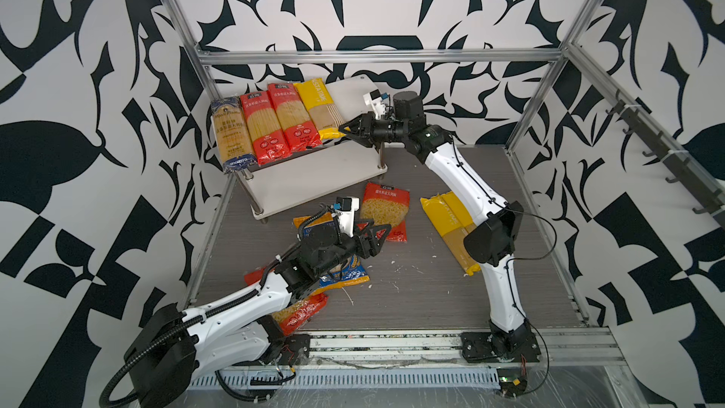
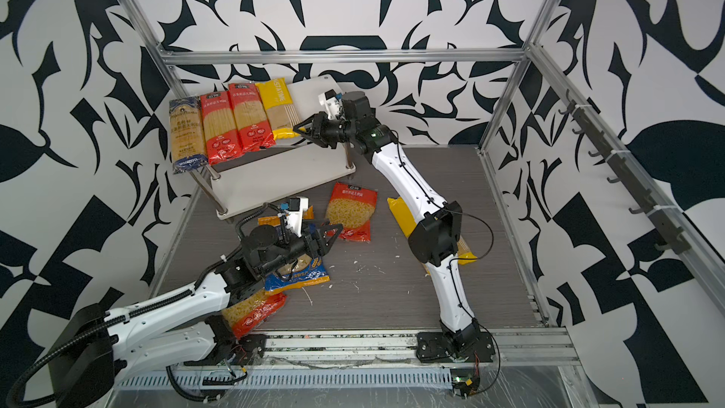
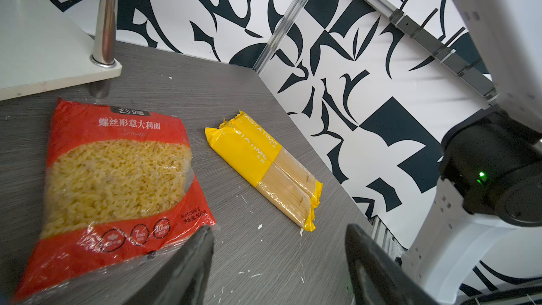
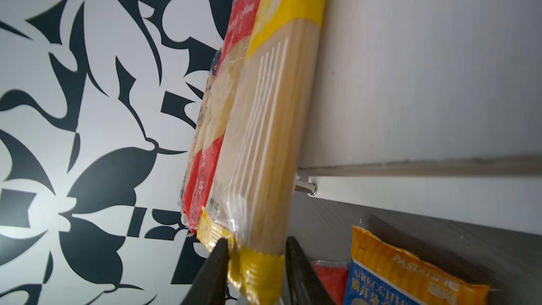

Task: Arrange pasta packages on shelves
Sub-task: Place the pasta bag on the shelf, then rotate the pasta bag at the center of the table, then pick up the pasta bag from the center of the table.

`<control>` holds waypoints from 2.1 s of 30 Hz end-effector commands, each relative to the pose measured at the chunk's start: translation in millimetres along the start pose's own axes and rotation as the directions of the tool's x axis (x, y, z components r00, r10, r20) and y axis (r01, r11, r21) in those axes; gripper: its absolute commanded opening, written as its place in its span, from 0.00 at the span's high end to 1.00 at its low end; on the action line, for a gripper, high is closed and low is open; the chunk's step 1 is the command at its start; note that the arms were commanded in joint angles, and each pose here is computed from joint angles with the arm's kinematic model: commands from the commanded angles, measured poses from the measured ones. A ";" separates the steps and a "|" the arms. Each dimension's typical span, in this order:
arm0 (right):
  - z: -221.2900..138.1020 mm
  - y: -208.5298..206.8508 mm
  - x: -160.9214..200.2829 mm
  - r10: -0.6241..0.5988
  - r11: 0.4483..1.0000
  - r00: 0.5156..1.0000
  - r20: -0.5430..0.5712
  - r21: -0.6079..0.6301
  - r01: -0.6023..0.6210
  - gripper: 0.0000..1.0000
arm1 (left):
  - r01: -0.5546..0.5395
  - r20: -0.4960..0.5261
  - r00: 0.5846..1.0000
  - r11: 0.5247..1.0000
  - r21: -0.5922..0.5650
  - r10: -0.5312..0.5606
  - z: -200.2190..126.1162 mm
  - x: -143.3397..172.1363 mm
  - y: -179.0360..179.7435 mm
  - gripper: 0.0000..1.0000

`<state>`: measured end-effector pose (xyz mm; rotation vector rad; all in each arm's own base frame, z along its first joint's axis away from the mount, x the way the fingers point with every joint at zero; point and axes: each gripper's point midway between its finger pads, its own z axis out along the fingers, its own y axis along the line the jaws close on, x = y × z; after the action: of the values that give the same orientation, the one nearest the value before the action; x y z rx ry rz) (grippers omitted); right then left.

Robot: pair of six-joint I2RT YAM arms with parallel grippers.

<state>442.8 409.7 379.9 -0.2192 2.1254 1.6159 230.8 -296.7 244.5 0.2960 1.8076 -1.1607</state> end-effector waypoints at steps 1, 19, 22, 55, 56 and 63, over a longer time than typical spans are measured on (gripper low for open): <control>-34.5 38.3 -3.7 -0.100 0.993 0.994 0.041 -0.056 0.103 0.50 | -0.016 0.015 1.000 1.000 0.015 0.016 2.2 -4.2 -4.7 0.25; -254.3 -248.4 131.2 0.025 0.652 0.994 0.106 0.752 -0.097 0.43 | -0.233 -0.244 0.953 0.948 -0.216 0.178 83.1 72.3 17.0 0.23; -288.3 -293.5 150.7 0.049 0.478 0.995 0.084 0.873 -0.097 0.39 | -0.228 -0.289 0.945 0.943 -0.241 0.154 97.6 89.5 24.6 0.22; -246.0 -291.7 215.8 0.237 0.620 0.952 0.195 0.724 -0.302 0.36 | -0.149 -0.351 0.932 0.976 -0.159 0.085 98.9 106.1 11.2 0.21; -249.1 -296.6 206.1 0.236 0.636 0.948 0.215 0.703 -0.318 0.36 | -0.136 -0.377 0.923 0.981 -0.136 0.075 102.4 110.8 6.1 0.21; -254.9 -332.5 161.7 0.226 0.687 0.925 0.306 0.622 -0.375 0.36 | -0.052 -0.474 0.881 0.993 -0.110 -0.007 125.8 137.9 -2.0 0.22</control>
<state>337.7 83.2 52.2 0.6577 2.5866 0.7503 237.7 -428.8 135.3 0.5434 2.1983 -0.9734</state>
